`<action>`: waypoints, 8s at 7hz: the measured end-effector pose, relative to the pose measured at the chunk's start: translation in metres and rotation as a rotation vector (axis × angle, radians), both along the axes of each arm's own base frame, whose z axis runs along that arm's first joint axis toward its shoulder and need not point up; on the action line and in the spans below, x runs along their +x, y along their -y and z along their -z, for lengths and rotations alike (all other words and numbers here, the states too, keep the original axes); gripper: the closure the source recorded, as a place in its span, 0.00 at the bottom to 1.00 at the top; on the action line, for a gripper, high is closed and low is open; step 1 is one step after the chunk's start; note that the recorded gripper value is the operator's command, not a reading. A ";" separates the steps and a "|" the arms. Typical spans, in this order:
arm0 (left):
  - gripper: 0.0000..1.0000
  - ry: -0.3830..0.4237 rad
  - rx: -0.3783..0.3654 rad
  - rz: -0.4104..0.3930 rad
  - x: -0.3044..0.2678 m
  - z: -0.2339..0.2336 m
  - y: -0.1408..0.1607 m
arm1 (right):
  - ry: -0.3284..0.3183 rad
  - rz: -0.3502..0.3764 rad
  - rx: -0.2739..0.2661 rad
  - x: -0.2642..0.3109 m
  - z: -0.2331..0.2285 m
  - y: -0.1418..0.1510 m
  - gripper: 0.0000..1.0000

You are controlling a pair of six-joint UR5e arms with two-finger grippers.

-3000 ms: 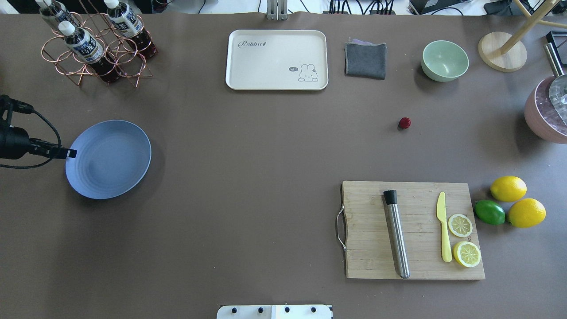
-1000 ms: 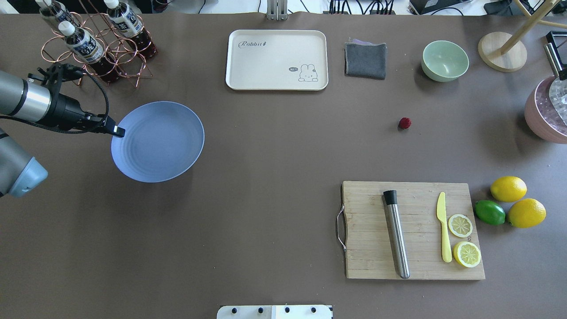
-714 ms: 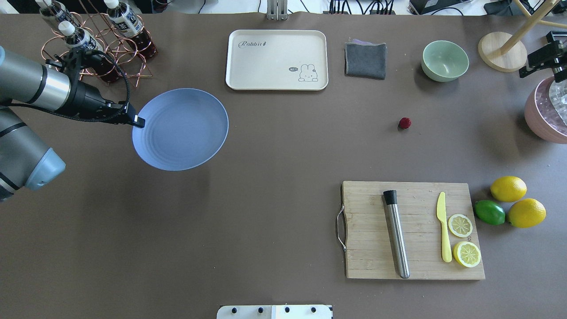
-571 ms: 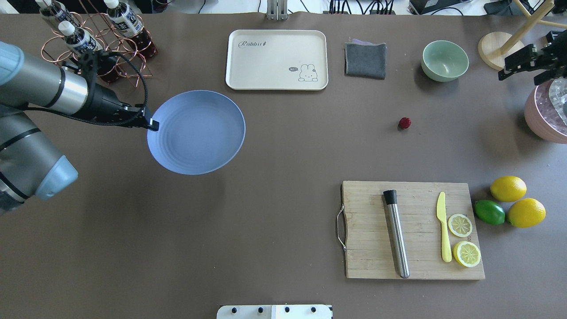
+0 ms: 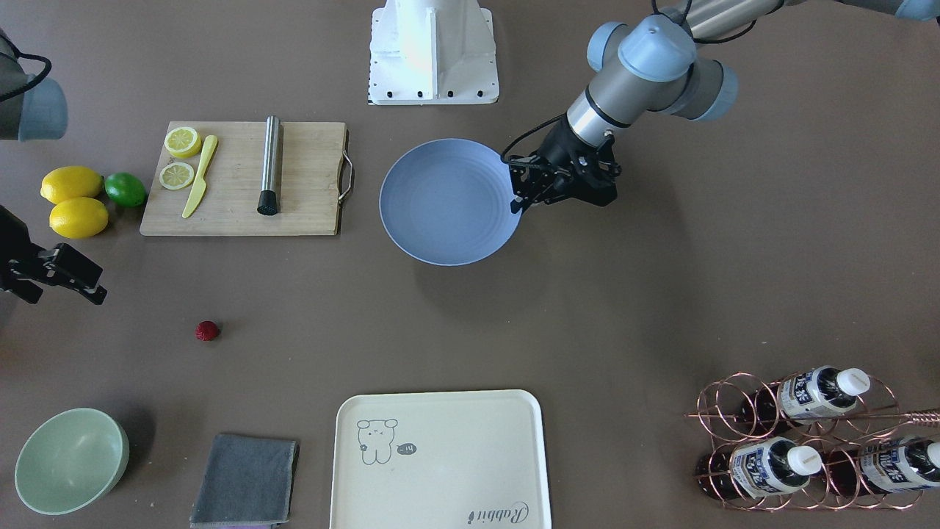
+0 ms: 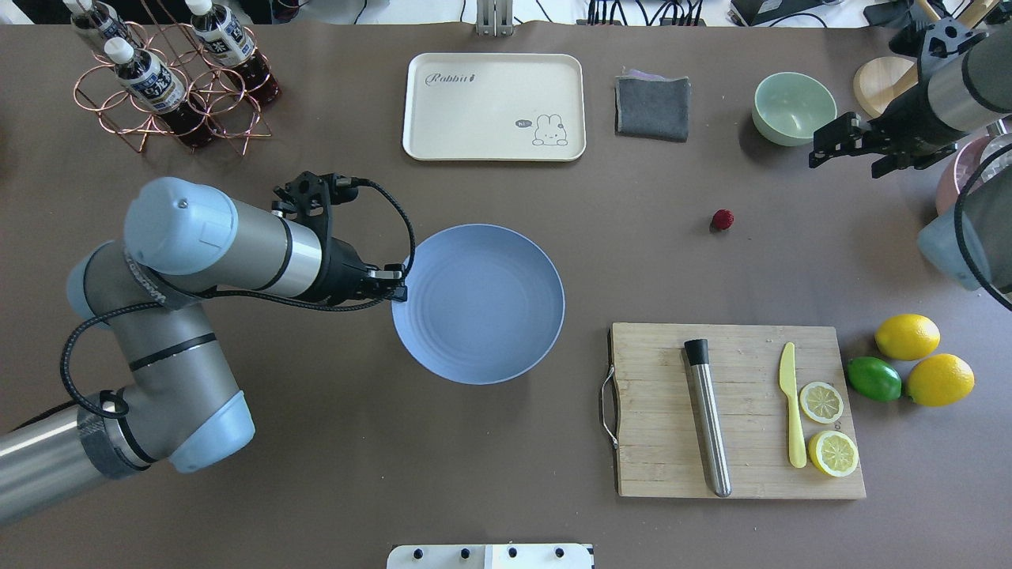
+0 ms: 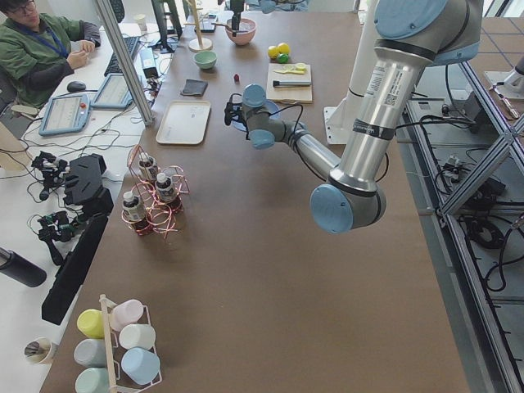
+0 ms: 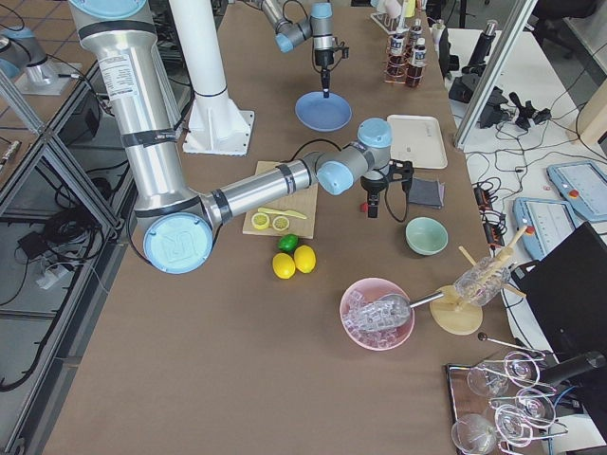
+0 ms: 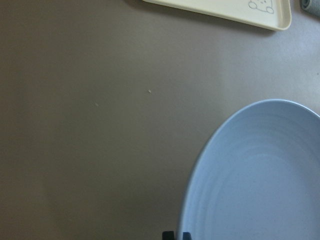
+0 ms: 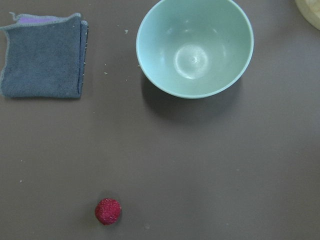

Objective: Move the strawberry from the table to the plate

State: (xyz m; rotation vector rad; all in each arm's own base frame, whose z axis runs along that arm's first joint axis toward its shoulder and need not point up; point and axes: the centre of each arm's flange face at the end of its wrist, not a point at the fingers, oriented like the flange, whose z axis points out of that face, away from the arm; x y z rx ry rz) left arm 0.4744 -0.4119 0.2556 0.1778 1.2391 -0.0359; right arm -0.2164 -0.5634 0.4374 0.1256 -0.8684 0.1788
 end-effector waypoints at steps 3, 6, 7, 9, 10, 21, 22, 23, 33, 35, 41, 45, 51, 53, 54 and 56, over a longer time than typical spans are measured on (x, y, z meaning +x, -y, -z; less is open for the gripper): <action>1.00 0.017 0.003 0.024 0.026 0.001 -0.017 | -0.032 -0.004 -0.005 -0.066 0.007 0.001 0.00; 1.00 0.050 0.024 0.045 0.067 -0.010 -0.056 | -0.035 0.006 -0.009 -0.094 0.013 -0.004 0.00; 1.00 0.054 0.026 0.047 0.075 -0.011 -0.066 | -0.038 0.012 -0.011 -0.099 0.012 -0.005 0.00; 1.00 0.056 0.029 0.048 0.081 -0.012 -0.074 | -0.047 0.022 -0.015 -0.113 0.009 -0.002 0.00; 1.00 0.055 0.029 0.047 0.081 -0.012 -0.075 | -0.056 0.022 -0.016 -0.123 0.008 0.007 0.00; 0.02 0.026 0.065 0.081 0.074 -0.019 -0.075 | -0.063 0.038 0.022 -0.166 -0.020 0.015 1.00; 0.02 0.025 0.066 0.083 0.073 -0.019 -0.074 | -0.051 0.037 0.028 -0.162 -0.012 0.015 1.00; 0.02 0.024 0.067 0.088 0.071 -0.018 -0.072 | -0.032 0.035 0.031 -0.154 -0.001 0.017 1.00; 0.02 0.376 0.481 0.083 -0.184 -0.097 0.119 | 0.003 0.058 0.074 -0.267 0.189 -0.135 1.00; 0.02 0.420 0.454 0.104 -0.233 -0.131 0.128 | 0.000 0.102 0.105 -0.317 0.225 -0.184 1.00; 0.02 0.422 0.287 0.025 -0.341 -0.235 0.102 | -0.042 0.162 0.150 -0.371 0.221 -0.240 1.00; 0.02 0.446 0.309 -0.008 -0.396 -0.266 0.110 | -0.022 0.157 0.168 -0.396 0.201 -0.235 0.01; 0.02 0.446 0.297 -0.011 -0.412 -0.269 0.111 | -0.007 0.138 0.126 -0.323 0.265 -0.229 0.00; 0.02 0.505 0.316 -0.042 -0.461 -0.282 0.113 | -0.046 0.133 0.073 -0.259 0.267 -0.187 0.00; 0.02 0.541 0.310 -0.055 -0.493 -0.293 0.111 | -0.071 0.146 0.071 -0.219 0.247 -0.158 0.00; 0.02 0.586 0.260 -0.082 -0.552 -0.314 0.101 | -0.127 0.217 0.082 -0.115 0.171 -0.107 0.00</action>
